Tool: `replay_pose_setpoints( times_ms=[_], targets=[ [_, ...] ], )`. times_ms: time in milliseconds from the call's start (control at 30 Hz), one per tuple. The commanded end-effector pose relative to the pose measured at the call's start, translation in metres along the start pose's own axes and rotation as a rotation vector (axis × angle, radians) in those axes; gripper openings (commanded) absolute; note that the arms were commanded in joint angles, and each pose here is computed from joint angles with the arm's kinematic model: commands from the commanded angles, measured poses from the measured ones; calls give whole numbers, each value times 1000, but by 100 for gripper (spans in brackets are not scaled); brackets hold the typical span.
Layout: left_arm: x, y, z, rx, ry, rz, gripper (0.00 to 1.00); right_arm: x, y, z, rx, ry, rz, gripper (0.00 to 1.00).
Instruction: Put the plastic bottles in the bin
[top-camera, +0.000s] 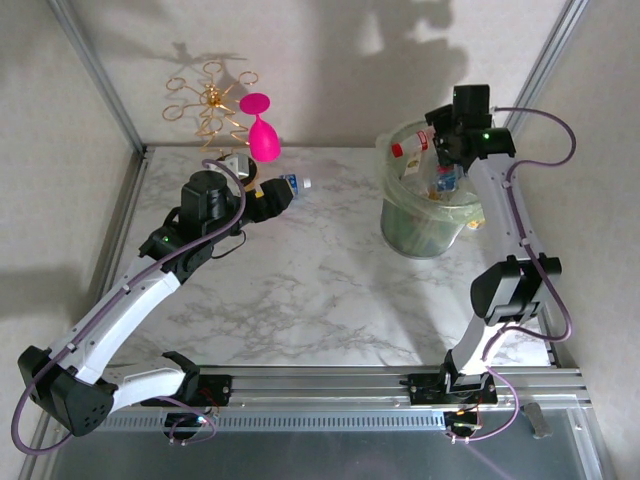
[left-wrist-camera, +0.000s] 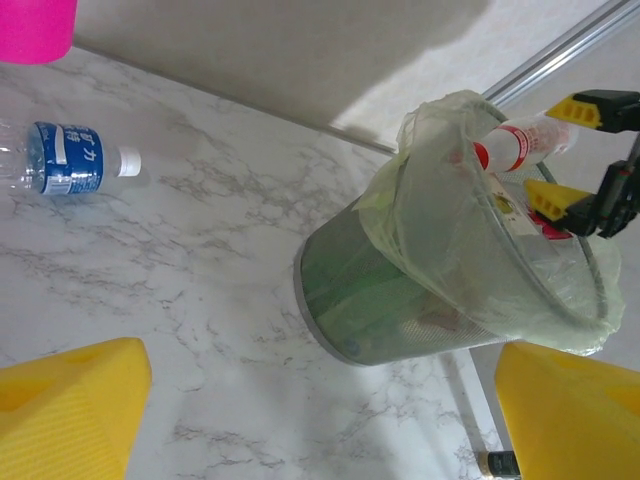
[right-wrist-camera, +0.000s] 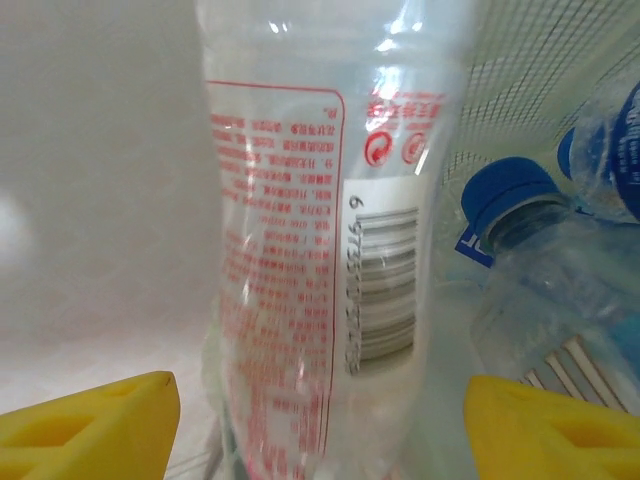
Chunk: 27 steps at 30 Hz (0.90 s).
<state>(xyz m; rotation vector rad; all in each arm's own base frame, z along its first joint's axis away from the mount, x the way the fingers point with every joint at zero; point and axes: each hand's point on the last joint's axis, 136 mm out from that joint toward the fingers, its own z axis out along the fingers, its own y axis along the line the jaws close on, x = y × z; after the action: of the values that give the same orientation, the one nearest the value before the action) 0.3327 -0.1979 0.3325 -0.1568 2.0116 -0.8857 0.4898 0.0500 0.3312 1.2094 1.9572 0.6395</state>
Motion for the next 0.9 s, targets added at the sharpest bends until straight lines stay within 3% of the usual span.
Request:
replay_pose_setpoints(
  times_ms=[0,300,600,767,867],
  targets=[
    [-12,-8,-9,8,-40,2,89,-21,12,-44,-43,-92,-28,76],
    [-19,-3,-7,-27,-66,-30,89,-32,10,-85,-106,-172,-85,75],
    [-19,19,13,-132,-66,-105,89,-31,34,-118,-289,-253,-436,68],
    [-25,38,27,-219,-97,-133,89,-1,52,-119,-414,-158,-635,53],
    [-26,56,42,-275,-77,-209,88,47,70,-118,-515,-59,-786,51]
  ],
)
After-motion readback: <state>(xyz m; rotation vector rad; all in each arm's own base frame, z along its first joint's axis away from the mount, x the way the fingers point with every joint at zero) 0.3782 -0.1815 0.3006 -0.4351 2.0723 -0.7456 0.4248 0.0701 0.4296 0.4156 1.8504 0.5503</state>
